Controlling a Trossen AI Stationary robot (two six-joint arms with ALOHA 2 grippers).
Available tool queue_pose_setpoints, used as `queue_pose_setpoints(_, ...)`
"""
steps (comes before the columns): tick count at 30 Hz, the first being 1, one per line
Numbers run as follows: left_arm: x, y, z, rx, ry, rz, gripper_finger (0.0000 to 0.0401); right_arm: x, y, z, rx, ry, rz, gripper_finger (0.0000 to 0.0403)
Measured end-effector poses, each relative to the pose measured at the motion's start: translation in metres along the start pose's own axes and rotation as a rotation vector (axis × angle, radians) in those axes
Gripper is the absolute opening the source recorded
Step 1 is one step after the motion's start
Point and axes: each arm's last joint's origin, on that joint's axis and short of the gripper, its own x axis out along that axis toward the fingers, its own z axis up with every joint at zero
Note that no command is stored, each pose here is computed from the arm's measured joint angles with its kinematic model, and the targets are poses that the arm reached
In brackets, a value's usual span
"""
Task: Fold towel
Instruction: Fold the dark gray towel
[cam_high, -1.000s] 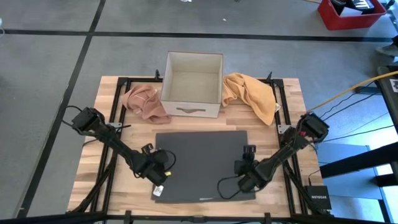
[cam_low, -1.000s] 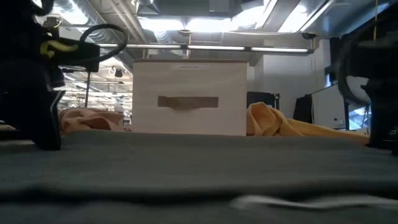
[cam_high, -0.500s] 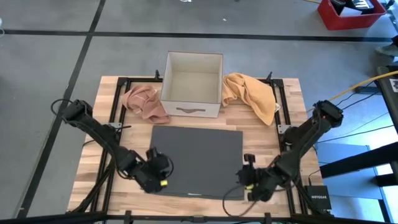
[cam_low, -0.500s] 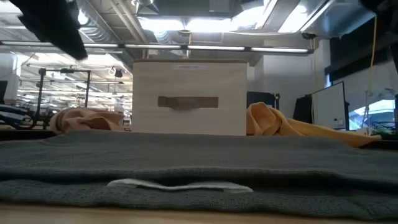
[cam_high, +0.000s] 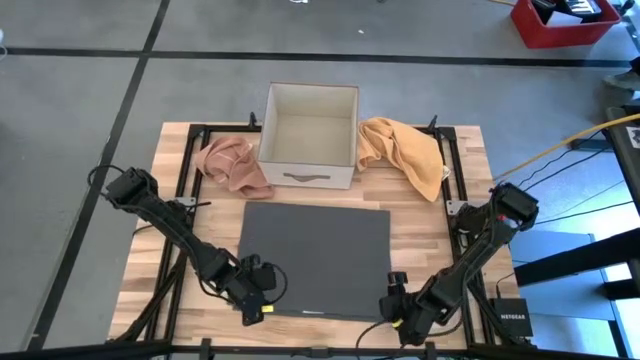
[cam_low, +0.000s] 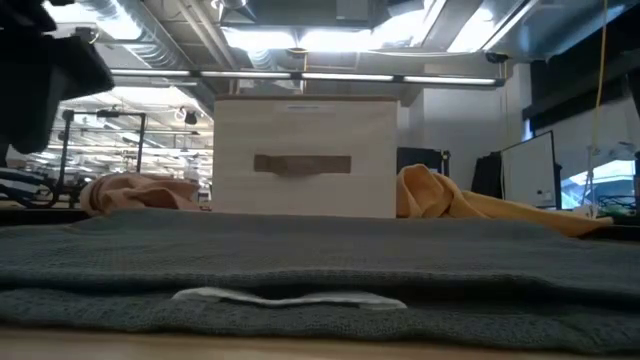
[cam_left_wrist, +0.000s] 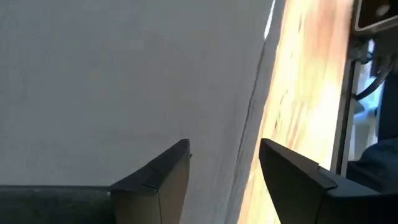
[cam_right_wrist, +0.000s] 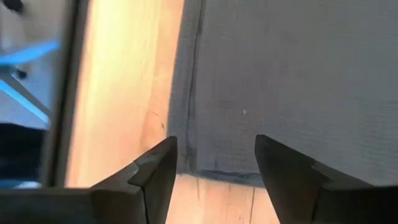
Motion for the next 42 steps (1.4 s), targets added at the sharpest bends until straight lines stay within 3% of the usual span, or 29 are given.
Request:
queue_pose_setpoints(8, -0.009, -0.016, -0.036, -0.014, 0.163, -0.027, 0.0167, 0.014, 0.004, -0.001, -0.022, -0.006, -0.002, 0.0174)
queue_pose_setpoints(19, -0.003, -0.022, -0.075, 0.102, 0.244, 0.115, 0.0145, 0.016, 0.003, -0.001, -0.001, -0.014, -0.026, 0.0131)
queue_pose_setpoints(27, 0.005, -0.019, -0.087, 0.133, 0.293, 0.203, 0.0144, 0.016, 0.003, -0.001, -0.002, -0.014, -0.027, 0.0128)
queue_pose_setpoints(42, 0.013, -0.019, -0.09, 0.163, 0.281, 0.226, 0.0144, 0.016, 0.003, -0.001, 0.004, -0.013, -0.027, 0.0128)
